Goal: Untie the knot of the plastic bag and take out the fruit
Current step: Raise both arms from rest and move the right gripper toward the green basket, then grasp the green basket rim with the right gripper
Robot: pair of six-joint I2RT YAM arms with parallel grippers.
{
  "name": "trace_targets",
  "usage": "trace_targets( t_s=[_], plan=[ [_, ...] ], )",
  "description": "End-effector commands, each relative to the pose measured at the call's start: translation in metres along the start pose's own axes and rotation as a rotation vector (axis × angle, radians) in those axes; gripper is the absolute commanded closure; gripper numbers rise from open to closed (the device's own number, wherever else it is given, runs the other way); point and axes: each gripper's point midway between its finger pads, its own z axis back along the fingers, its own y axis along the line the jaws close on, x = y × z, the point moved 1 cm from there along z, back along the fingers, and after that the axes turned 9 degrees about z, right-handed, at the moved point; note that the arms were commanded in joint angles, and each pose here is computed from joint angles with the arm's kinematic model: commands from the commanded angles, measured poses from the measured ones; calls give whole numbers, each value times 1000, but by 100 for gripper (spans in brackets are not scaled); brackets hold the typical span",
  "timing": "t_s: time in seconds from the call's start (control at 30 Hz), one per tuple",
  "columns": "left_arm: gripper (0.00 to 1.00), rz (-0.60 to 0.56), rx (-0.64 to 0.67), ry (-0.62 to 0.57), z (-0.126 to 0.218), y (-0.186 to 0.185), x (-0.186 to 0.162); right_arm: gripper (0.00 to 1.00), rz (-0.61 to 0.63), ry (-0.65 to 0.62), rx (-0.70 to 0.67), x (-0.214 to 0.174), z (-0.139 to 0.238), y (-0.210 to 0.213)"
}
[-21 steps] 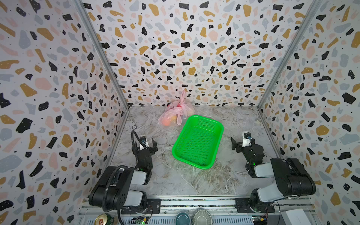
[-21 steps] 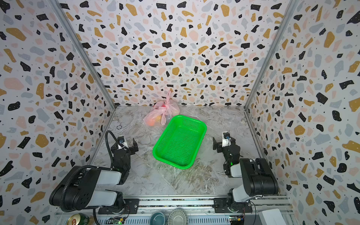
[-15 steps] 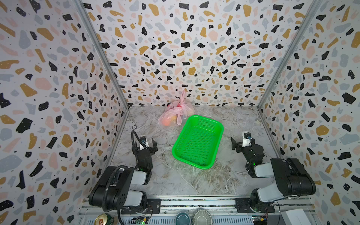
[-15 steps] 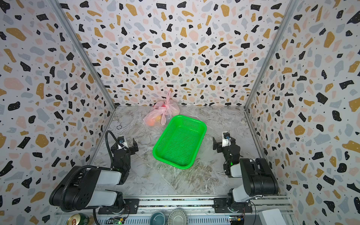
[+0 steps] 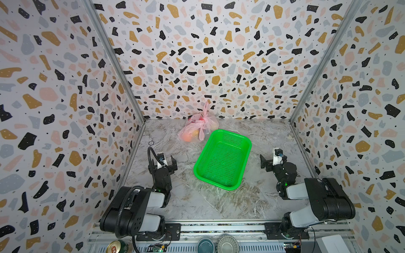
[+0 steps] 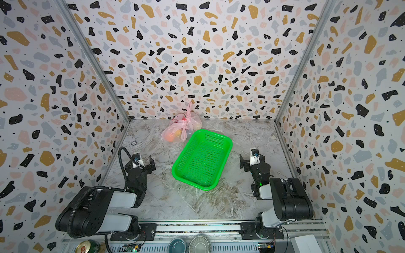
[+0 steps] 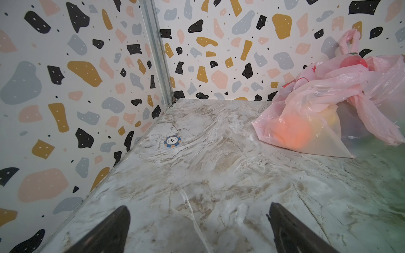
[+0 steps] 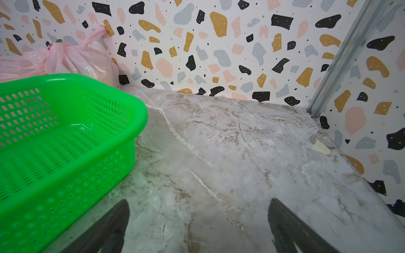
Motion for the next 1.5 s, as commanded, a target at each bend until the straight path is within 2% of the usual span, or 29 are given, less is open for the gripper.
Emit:
trace_targets(
  t_s=[0.0, 0.27, 0.37, 0.53, 0.77, 0.9, 1.0, 1.17, 1.47],
  plan=[
    [0, 25, 1, -46, -4, -2, 14, 1, 5, -14, 5, 3, 1, 0],
    [0, 36, 46, -48, -8, 2, 25, 1, 0, 1, -18, 14, 0, -5],
    [1, 4, 42, 11, -12, -3, 31, 1, -39, 102, -29, 19, -7, -10],
    [0, 55, -20, 3, -4, -12, 54, 1, -62, 240, -56, 24, -2, -4],
    [0, 110, -121, 53, 12, -27, 77, 1, -154, 431, 82, 57, 10, 48],
    [0, 137, -177, 114, 22, -44, 77, 1, -113, 583, 179, 65, 28, 98],
    [0, 142, -235, 164, 30, -58, 77, 1, -76, 682, 197, 60, 35, 122],
    [0, 149, -294, 243, 43, -70, 70, 1, -5, 762, 129, 53, 29, 126],
    [0, 156, -348, 276, 52, -78, 63, 1, 131, 835, 104, 36, 10, 122]
  ],
)
